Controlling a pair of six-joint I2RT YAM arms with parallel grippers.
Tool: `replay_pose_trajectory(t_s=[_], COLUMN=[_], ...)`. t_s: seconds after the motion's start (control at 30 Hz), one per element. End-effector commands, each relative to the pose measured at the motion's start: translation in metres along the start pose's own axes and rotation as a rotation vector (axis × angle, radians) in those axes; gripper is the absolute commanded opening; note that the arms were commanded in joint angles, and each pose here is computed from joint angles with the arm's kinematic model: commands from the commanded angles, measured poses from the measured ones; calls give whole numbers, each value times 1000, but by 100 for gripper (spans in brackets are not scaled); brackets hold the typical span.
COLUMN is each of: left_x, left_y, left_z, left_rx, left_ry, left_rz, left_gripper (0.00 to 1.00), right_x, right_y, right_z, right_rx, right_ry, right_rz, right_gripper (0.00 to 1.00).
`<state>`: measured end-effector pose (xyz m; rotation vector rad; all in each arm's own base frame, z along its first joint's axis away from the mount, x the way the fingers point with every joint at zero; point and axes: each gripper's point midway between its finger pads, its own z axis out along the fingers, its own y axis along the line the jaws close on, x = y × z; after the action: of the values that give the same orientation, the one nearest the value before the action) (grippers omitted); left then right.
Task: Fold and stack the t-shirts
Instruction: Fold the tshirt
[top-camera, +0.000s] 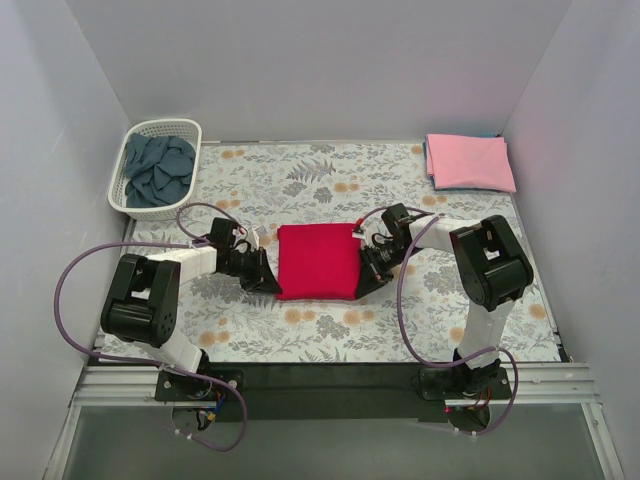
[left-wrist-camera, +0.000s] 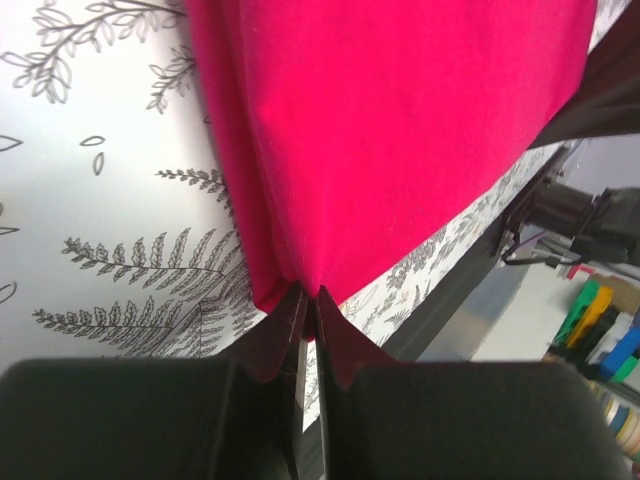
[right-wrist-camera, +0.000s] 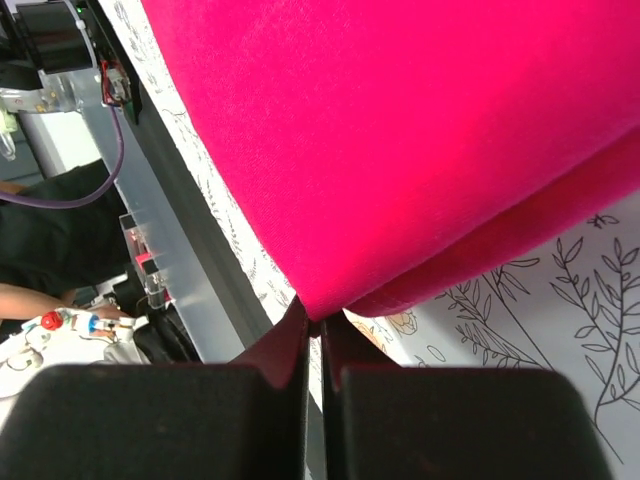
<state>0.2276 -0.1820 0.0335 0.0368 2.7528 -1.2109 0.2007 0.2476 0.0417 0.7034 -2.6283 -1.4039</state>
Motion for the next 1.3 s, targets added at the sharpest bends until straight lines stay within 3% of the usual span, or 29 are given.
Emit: replay_pose_trajectory(t_s=[0.0,0.3,0.47,0.53,0.57,0.6,0.67,0.83,0.9,0.97,1.1,1.27], left_x=[-9,-14,-12,-14,-16,-20,-30,-26,-14,-8,-7,-4], left_y=[7,22,10,-7,-16,-23,-45,-98,-109,-113,-107,-51], left_z=[-6,-8,-8,-17,-23,-28,-45,-64,-56,-47,-23,17], left_rx=[-48,-113,-37,13,37,46,87,328,411,445,451,321], left_ry=[-50,-59,-33,-54,-77,-108,-173,-191,-151,-123,-89,-31], left_rz=[6,-33,-2,52,83,114,176,220,173,154,95,-65], left_gripper=[0,0,0,28,37,47,48,51,55,59,64,64], right_x=[-3,1,3,1,-1,-9,-17,-52,-61,-52,-40,-14], right_y=[-4,-26,-16,-4,1,8,25,74,86,93,82,35], right_z=[0,-12,-17,-25,-28,-34,-46,-62,-57,-42,-11,12], right_rx=[18,179,161,142,137,124,94,-39,-120,-224,-290,-246], right_ry=[-3,7,5,10,4,-16,-45,-169,-201,-161,-99,-38], right_rz=[-19,-40,-71,-114,-132,-184,-229,-332,-309,-213,-145,-20], right_gripper=[1,1,1,30,42,61,73,87,97,98,98,99])
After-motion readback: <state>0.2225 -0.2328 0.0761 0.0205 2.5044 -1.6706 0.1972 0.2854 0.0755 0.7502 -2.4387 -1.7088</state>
